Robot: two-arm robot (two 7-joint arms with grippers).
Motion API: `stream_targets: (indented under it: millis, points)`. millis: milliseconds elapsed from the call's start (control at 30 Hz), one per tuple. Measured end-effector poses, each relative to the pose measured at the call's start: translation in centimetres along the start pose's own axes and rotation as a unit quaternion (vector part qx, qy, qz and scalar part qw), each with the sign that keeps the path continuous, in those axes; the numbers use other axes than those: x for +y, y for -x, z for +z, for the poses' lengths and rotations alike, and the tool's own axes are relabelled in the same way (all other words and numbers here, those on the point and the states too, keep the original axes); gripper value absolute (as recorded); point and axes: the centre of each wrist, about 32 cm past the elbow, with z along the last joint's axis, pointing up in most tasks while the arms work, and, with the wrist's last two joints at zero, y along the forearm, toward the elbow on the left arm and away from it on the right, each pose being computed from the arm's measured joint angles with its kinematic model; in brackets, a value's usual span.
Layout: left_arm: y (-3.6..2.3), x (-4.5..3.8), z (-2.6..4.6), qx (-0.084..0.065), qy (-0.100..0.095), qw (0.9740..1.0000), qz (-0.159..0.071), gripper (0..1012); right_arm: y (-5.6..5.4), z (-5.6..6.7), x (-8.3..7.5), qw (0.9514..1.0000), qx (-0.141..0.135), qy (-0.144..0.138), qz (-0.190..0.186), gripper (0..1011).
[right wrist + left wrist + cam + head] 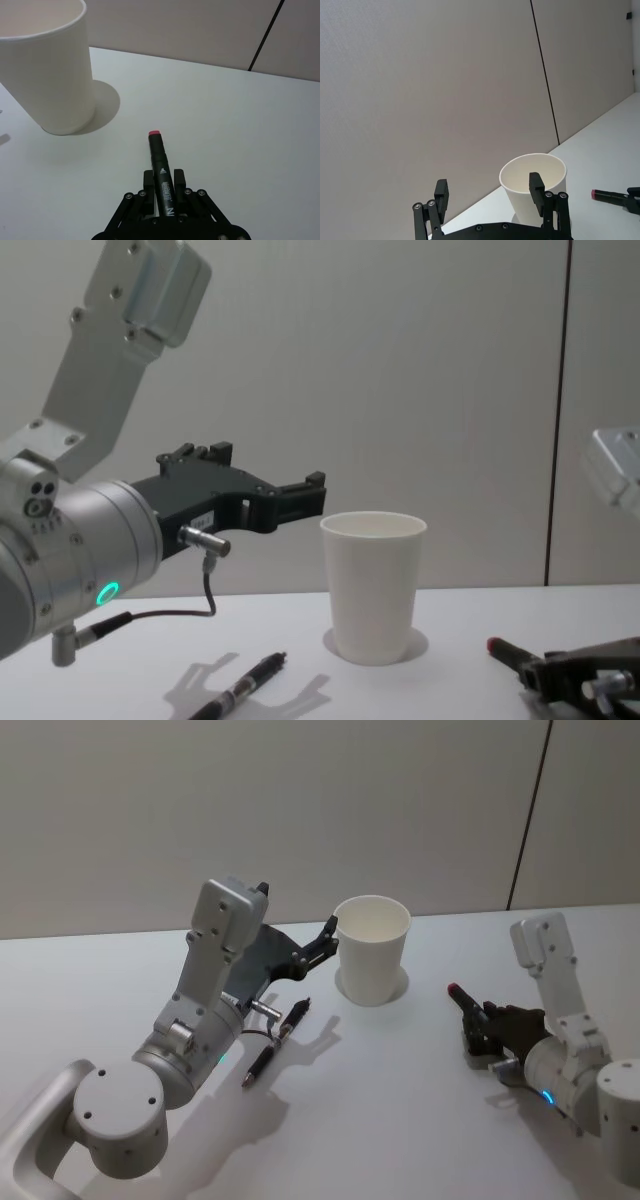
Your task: Place the pen into the pen holder.
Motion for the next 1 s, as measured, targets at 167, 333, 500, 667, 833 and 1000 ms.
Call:
stream_targets:
  millis: [167, 333, 500, 667, 833, 1000]
  points:
    - [0.00, 0.00, 0.00, 0.000, 0.000, 1.0000, 0.000, 1001, -0.03, 0.00, 0.00, 1.0000, -0.002, -0.002, -0.001, 180]
    - [0.00, 0.00, 0.00, 0.000, 0.000, 1.0000, 0.000, 1001, -0.06, 0.03, 0.01, 1.0000, -0.005, -0.008, -0.001, 170]
    - [0.00, 0.00, 0.00, 0.000, 0.000, 1.0000, 0.000, 1001, -0.07, 0.14, 0.03, 0.9997, -0.011, -0.021, 0.000, 170]
    - [0.00, 0.00, 0.00, 0.000, 0.000, 1.0000, 0.000, 1001, -0.12, 0.25, 0.08, 0.9989, -0.020, -0.041, 0.001, 169]
    - [0.00, 0.00, 0.00, 0.000, 0.000, 1.0000, 0.000, 1001, -0.22, 0.41, 0.12, 0.9973, -0.030, -0.067, 0.000, 169]
    - [0.00, 0.00, 0.00, 0.000, 0.000, 1.0000, 0.000, 1001, -0.40, 0.66, 0.15, 0.9941, -0.043, -0.100, 0.000, 169]
